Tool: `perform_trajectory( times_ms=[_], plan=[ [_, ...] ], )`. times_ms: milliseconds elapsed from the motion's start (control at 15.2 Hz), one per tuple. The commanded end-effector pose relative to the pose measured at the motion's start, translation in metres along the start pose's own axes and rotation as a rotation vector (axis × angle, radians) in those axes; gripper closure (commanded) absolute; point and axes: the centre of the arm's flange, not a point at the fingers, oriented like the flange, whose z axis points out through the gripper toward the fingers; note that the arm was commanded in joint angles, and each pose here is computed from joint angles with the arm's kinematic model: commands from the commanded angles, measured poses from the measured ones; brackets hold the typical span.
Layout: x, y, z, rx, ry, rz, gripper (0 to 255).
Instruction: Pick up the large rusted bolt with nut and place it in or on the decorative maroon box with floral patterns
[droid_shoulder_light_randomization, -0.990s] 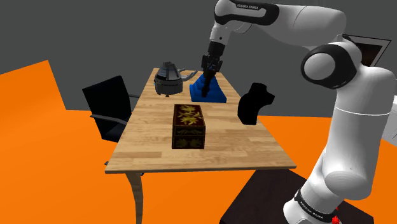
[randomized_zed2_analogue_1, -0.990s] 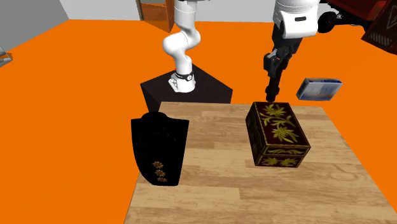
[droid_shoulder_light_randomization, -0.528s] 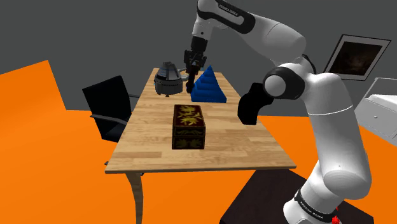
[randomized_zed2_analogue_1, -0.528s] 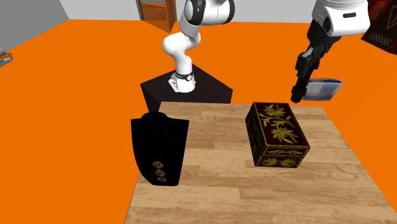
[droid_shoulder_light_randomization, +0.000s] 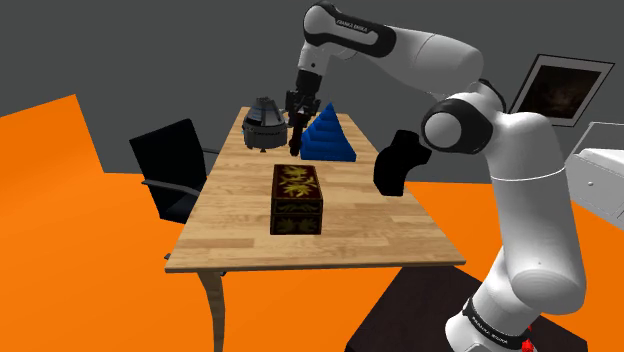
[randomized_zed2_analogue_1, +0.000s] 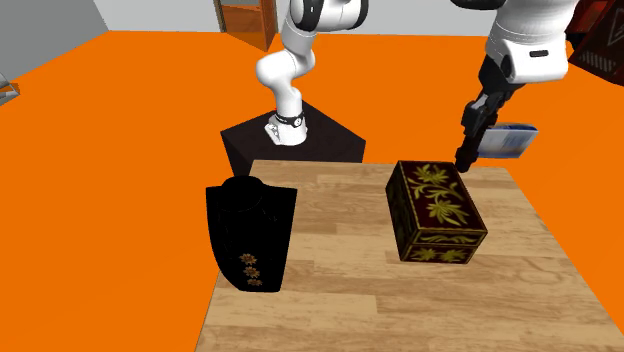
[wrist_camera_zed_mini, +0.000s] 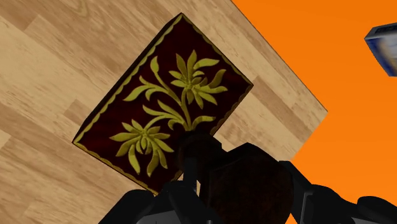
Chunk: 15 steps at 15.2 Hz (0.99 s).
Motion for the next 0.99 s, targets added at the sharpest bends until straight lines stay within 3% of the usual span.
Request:
perform_trajectory(
  times_ms=[0, 924],
  plan=[
    [0.000, 0.003, 0.011, 0.000, 0.001, 0.000, 255],
    [0.002, 0.023, 0.082, 0.000, 0.001, 0.000, 255]
  ],
)
